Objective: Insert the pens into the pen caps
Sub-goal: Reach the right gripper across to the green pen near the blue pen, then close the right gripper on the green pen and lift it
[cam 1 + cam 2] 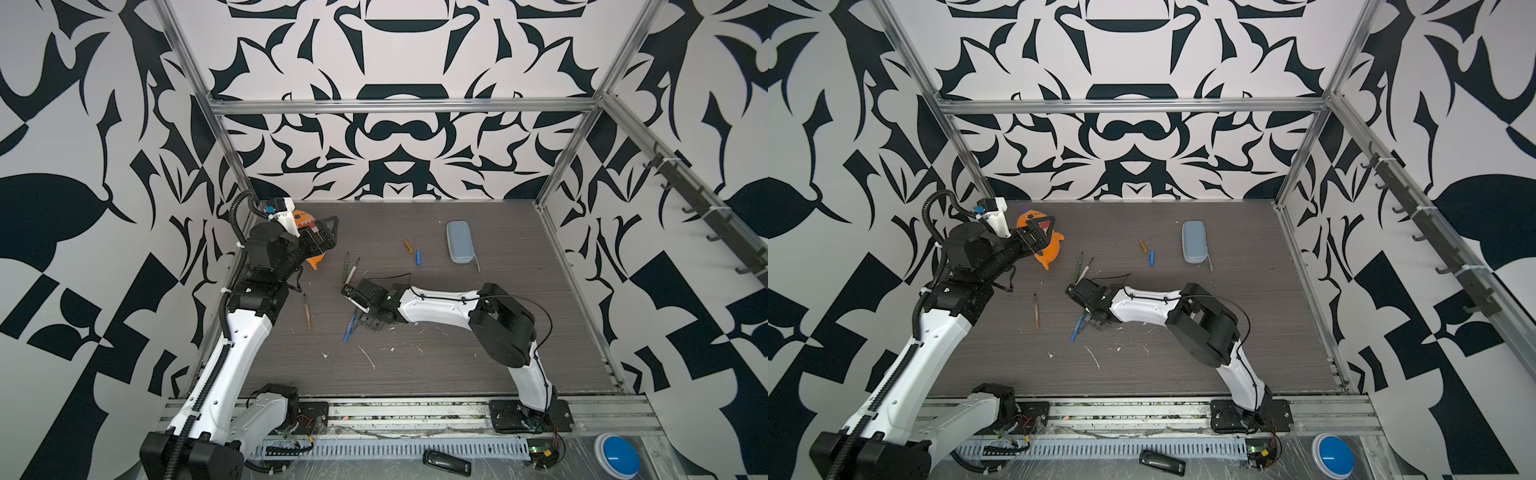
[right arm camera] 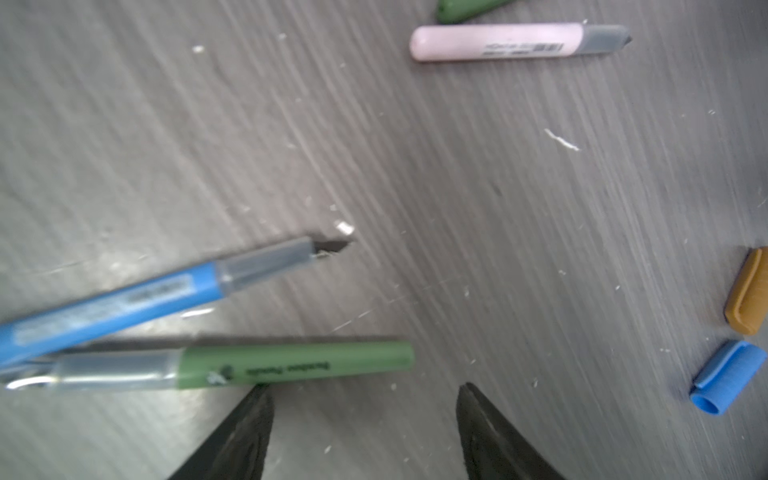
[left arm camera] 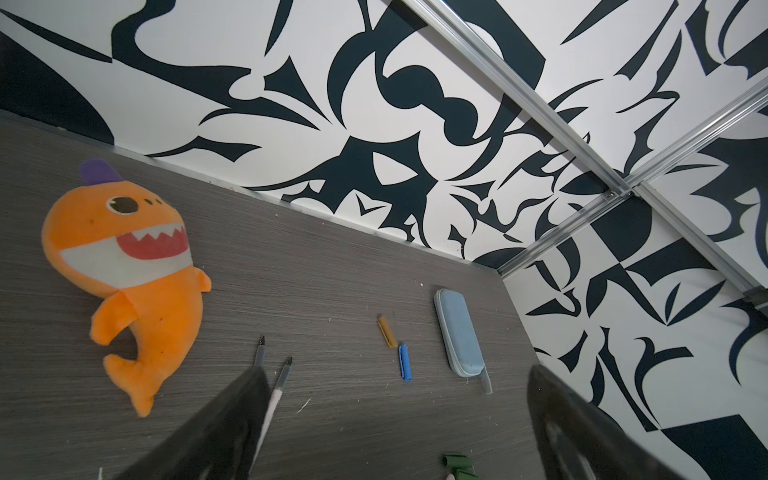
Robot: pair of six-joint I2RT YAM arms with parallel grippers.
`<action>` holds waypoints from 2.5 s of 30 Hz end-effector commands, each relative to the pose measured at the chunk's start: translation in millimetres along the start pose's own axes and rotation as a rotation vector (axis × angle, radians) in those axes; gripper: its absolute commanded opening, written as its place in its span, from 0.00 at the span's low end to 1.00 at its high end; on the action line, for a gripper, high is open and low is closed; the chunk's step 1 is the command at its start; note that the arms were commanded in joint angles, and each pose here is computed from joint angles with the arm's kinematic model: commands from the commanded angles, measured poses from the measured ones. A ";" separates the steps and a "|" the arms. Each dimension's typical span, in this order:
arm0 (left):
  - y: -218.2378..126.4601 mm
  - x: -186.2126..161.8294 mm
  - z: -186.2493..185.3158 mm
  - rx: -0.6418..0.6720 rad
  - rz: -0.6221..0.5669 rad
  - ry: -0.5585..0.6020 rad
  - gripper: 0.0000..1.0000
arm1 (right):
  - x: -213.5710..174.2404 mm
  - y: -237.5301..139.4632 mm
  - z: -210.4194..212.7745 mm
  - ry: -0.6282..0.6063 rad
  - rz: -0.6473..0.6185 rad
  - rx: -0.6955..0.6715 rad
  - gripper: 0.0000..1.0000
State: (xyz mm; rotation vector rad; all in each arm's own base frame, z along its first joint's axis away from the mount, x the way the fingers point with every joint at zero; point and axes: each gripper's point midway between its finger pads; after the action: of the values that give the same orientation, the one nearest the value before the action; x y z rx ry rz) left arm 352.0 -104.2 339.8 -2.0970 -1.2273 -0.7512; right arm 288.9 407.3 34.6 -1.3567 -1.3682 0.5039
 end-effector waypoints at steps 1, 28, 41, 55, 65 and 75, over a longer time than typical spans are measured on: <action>2.8 -4.5 4.1 0.006 0.008 0.010 0.99 | 20.2 -4.5 10.3 -0.073 -0.065 0.089 0.74; 4.8 -7.0 -3.5 -0.031 0.039 0.044 0.99 | 24.4 -1.8 24.6 -0.184 -0.089 0.376 0.64; 3.2 -6.6 -6.0 -0.040 0.038 0.044 0.99 | -11.6 -14.4 20.2 -0.091 -0.057 0.317 0.50; 2.6 -6.9 -7.1 -0.046 0.039 0.036 0.99 | -22.3 -24.6 53.6 -0.096 -0.053 0.270 0.40; 0.9 -5.9 -7.1 -0.044 0.031 0.038 0.99 | -12.6 -21.0 73.0 -0.156 -0.051 0.283 0.33; 2.2 -6.5 -7.2 -0.046 0.036 0.037 0.99 | -27.9 -22.5 71.6 -0.068 -0.032 0.265 0.26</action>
State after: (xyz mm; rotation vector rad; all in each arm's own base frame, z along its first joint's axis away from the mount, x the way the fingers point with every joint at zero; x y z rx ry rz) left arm 352.9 -112.2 333.5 -2.1175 -1.1577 -0.7791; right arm 212.0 416.3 23.6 -1.0584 -1.3693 0.7074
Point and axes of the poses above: each gripper's point midway between its finger pads, its own y axis out along the fingers, its own z axis along the line the jaws close on, x = y × z, and after that the axes turned 8 degrees about -y, right-handed
